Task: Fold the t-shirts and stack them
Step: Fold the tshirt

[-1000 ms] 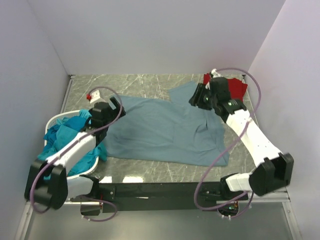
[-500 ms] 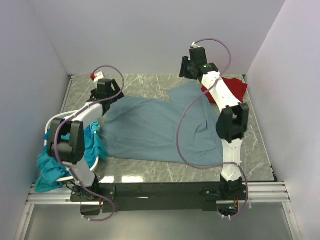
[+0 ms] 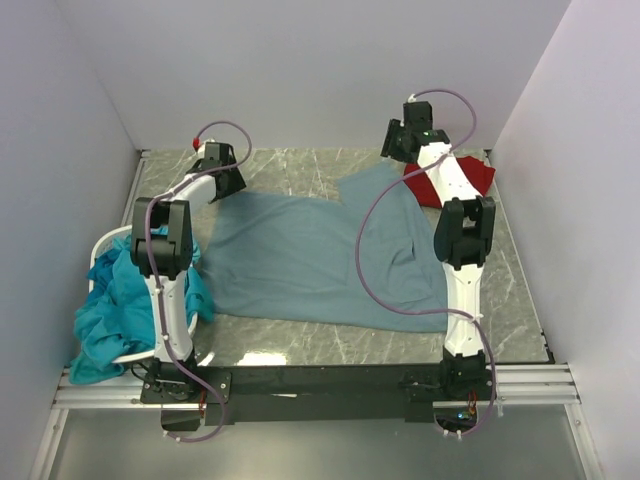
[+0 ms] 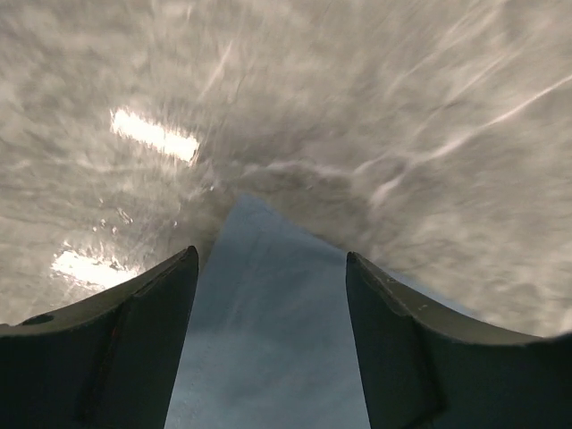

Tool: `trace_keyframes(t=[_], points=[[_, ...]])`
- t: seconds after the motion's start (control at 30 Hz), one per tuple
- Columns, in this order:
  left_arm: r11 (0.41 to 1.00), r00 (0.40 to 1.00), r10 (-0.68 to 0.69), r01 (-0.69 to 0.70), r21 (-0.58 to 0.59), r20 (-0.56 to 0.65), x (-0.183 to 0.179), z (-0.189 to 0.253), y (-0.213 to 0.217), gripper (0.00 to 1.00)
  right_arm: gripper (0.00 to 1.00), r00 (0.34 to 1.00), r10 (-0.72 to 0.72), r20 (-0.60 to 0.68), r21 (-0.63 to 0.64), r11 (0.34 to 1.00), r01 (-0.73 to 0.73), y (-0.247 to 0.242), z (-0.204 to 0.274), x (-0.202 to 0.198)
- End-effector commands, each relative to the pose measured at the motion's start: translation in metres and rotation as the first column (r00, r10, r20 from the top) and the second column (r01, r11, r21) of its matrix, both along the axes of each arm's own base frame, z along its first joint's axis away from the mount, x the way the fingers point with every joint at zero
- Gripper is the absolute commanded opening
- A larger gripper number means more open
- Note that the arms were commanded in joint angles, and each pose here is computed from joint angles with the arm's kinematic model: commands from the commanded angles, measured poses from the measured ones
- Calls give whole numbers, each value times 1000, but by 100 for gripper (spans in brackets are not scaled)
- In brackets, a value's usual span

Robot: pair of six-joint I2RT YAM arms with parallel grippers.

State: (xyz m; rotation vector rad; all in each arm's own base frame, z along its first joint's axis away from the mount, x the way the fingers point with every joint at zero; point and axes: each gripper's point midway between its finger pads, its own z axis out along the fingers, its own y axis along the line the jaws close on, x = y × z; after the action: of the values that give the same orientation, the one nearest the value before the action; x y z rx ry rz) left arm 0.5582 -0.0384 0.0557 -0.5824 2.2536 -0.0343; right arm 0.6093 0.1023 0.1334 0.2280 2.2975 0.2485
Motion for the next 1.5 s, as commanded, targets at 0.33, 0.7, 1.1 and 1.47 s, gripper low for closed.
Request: trace_keyframes(t=[0.33, 0.7, 1.1, 1.47], points=[[1000, 997, 1, 1, 21, -79, 5, -21, 2, 58, 56, 995, -14, -97, 93, 995, 23, -10, -32, -9], [1000, 996, -16, 17, 9, -83, -4, -22, 8, 8, 56, 997, -47, -67, 53, 997, 51, -21, -27, -27], [998, 997, -61, 59, -29, -57, -13, -9, -1, 0, 56, 997, -55, -52, -11, 998, 55, -34, -33, 1], [998, 998, -62, 61, -35, -27, -22, 7, -1, 0, 61, 984, -114, -139, -77, 992, 104, -51, -55, 0]])
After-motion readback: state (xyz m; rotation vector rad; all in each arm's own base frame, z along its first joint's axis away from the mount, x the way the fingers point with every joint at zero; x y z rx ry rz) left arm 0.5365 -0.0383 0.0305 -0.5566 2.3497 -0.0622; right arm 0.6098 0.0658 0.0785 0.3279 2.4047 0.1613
